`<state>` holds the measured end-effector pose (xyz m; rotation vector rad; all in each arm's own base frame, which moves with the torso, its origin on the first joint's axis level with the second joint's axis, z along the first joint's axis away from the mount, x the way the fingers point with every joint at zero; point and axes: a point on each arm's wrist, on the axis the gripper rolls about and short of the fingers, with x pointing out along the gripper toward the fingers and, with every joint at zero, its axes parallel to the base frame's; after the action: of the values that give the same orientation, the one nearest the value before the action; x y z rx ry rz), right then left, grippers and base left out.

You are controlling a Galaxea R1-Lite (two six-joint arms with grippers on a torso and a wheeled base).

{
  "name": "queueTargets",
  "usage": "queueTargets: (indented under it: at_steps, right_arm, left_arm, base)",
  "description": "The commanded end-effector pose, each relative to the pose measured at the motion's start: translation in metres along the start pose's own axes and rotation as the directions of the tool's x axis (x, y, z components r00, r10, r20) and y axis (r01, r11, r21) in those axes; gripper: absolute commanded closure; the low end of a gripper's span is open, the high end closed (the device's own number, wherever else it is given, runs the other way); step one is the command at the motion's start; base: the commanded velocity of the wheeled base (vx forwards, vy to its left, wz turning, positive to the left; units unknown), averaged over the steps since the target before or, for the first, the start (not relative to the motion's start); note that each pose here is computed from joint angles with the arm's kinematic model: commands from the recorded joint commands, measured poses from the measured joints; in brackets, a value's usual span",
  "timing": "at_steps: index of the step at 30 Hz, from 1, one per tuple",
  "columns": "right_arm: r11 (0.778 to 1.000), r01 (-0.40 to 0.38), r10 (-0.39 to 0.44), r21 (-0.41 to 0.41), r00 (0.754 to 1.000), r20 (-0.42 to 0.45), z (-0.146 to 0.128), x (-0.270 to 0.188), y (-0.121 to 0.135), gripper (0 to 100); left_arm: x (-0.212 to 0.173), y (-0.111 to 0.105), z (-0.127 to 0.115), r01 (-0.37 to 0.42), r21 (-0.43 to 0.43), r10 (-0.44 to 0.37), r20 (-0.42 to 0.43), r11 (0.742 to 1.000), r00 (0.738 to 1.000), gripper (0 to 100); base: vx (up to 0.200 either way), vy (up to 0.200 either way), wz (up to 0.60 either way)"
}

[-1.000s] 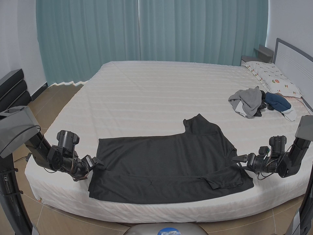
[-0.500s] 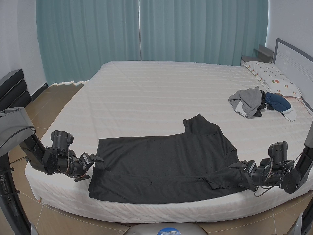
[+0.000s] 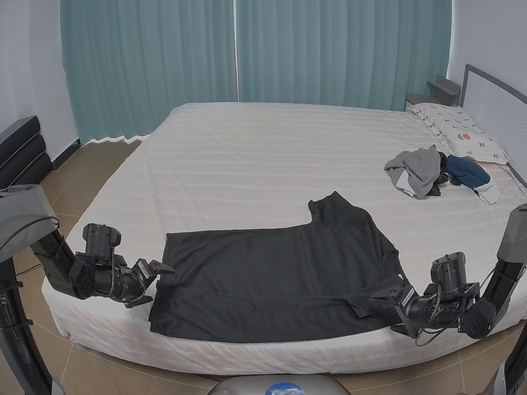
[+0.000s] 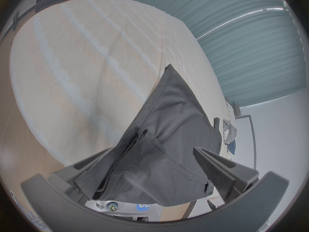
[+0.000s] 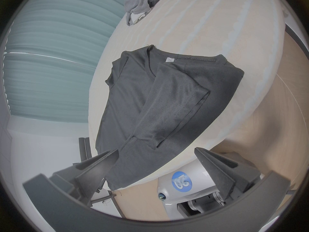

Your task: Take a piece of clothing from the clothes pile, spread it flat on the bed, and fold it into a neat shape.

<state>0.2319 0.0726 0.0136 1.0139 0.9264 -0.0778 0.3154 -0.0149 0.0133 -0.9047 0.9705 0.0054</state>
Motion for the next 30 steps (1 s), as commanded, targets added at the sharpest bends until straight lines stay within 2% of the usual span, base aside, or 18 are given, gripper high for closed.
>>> queueTargets:
  at_steps: [1,5,30]
  right_arm:
    - [1.000,0.002,-0.002,0.002,1.000,0.011,0.001,0.008,-0.002,0]
    - [0.999,-0.032,0.032,0.010,0.998,0.047,0.004,0.011,0.000,0]
    - [1.000,-0.002,0.001,0.013,0.994,0.106,0.006,0.027,-0.009,0]
  left_arm:
    - [0.000,0.000,0.000,0.000,0.000,0.000,0.000,1.000,1.000,0]
    - [0.000,0.000,0.000,0.000,0.000,0.000,0.000,1.000,1.000,0]
    - [0.000,0.000,0.000,0.000,0.007,0.000,0.000,1.000,1.000,0]
  base:
    - [0.000,0.000,0.00]
    - [0.000,0.000,0.00]
    - [0.000,0.000,0.00]
